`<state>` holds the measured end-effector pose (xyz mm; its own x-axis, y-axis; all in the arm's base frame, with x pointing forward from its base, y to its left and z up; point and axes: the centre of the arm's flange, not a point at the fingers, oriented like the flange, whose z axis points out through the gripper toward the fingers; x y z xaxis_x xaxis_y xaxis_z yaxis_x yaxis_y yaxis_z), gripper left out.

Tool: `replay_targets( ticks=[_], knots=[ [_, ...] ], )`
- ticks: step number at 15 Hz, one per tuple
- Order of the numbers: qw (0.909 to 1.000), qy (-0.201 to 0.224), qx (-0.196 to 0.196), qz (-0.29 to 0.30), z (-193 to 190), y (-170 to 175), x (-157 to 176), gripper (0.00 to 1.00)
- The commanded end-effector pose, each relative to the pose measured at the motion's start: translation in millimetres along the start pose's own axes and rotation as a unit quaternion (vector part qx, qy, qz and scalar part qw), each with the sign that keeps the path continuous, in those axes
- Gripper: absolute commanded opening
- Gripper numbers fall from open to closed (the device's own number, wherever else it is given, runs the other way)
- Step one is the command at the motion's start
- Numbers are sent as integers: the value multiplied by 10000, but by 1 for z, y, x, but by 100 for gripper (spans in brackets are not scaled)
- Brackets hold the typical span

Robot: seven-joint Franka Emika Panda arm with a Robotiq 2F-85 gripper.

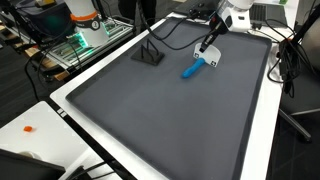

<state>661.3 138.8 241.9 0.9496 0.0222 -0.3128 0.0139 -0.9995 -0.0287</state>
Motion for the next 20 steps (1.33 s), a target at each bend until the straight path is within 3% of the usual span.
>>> replay_targets(
  ticks=[1,9,20],
  knots=[
    [9995,-138,256,-113,6,3,-11,1],
    [9987,-231,352,-297,13,-2,-13,1],
    [9989,35,388,-269,-31,7,-39,1]
  ],
)
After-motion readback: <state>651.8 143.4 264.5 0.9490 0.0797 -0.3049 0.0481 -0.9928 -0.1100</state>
